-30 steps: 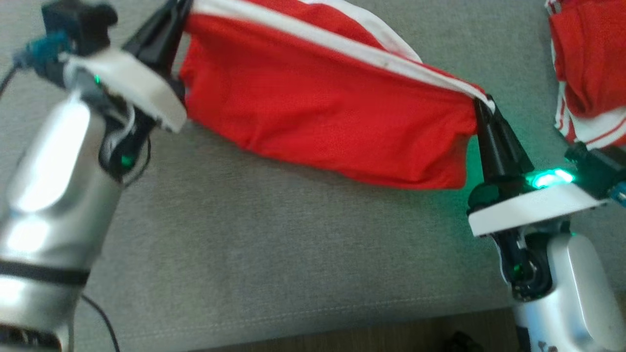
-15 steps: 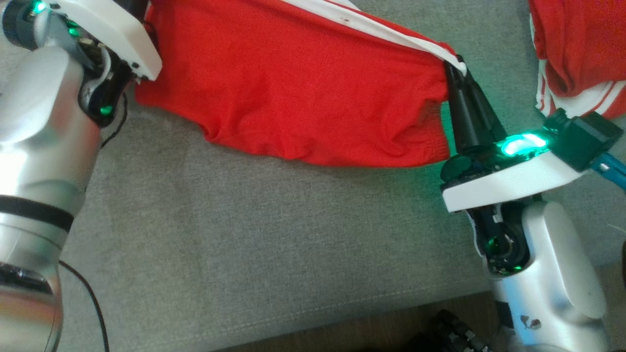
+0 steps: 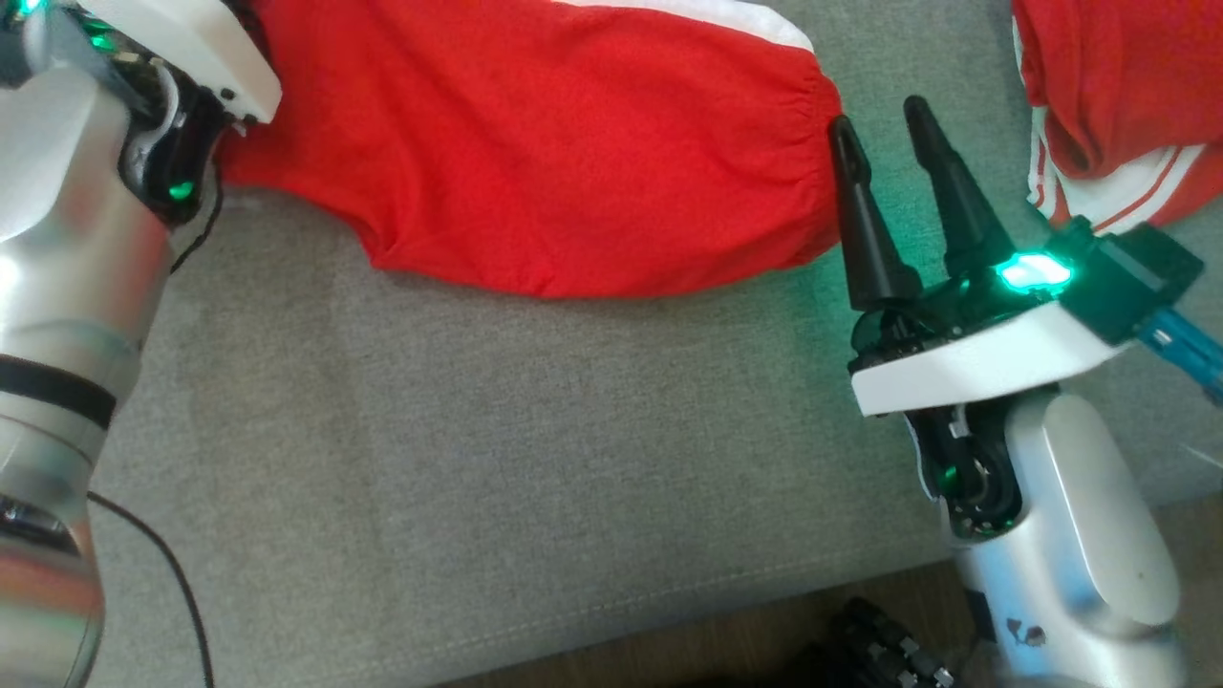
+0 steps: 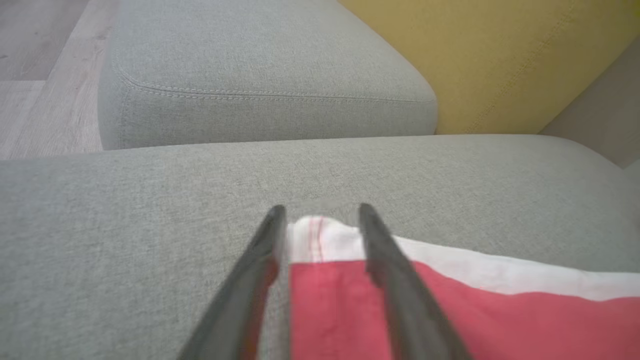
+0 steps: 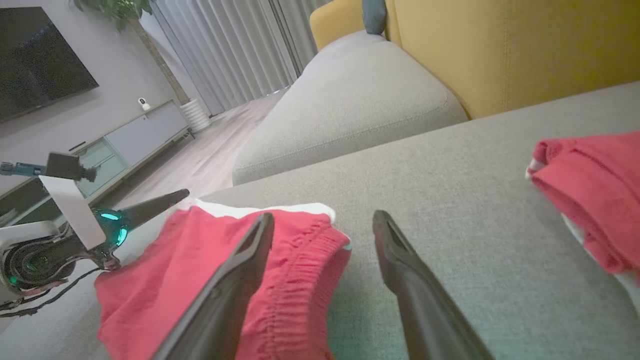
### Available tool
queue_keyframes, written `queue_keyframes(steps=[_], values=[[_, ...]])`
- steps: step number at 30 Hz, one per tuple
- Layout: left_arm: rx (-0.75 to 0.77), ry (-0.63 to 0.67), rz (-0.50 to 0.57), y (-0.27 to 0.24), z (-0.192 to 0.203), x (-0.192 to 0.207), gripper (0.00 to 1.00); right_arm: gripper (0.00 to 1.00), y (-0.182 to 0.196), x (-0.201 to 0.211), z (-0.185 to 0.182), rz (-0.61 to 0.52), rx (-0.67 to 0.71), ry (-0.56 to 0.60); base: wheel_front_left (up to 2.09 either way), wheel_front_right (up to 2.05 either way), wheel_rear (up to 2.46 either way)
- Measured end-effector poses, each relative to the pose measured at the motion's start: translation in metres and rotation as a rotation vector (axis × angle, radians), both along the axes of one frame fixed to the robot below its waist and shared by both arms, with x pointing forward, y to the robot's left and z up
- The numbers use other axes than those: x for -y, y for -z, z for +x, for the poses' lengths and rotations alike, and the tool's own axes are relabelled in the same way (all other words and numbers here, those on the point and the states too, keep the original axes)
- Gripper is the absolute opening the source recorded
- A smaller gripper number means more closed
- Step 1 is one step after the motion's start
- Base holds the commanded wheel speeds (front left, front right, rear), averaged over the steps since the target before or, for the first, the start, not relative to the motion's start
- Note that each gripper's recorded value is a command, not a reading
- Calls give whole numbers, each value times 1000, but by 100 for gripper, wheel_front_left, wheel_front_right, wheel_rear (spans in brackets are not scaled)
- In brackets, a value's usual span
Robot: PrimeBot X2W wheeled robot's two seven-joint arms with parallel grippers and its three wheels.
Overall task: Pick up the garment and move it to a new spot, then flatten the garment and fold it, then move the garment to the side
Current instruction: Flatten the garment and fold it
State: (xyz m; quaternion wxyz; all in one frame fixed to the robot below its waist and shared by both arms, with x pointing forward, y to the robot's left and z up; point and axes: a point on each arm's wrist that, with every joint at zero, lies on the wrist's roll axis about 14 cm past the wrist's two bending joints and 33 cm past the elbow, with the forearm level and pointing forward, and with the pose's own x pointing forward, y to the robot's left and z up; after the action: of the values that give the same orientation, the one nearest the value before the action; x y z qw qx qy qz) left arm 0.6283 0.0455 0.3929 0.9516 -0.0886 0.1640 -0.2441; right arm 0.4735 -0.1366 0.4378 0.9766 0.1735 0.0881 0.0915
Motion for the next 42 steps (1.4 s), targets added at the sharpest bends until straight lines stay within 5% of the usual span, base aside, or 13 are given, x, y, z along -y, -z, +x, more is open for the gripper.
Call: queue_keyframes(steps=[9, 16, 29, 42], values=[[84, 19, 28, -17, -3, -9, 100, 100, -35, 5, -2, -84, 175, 26, 0, 0, 0], [266, -102, 46, -62, -16, -30, 100, 100, -65, 14, 1, -154, 294, 56, 0, 0, 0], [316, -370, 53, -75, -122, -101, 100, 100, -68, 4, -9, -172, 288, 32, 0, 0, 0], [330, -419, 81, -82, -174, -121, 100, 100, -55, 1, -29, -177, 216, 20, 0, 0, 0]])
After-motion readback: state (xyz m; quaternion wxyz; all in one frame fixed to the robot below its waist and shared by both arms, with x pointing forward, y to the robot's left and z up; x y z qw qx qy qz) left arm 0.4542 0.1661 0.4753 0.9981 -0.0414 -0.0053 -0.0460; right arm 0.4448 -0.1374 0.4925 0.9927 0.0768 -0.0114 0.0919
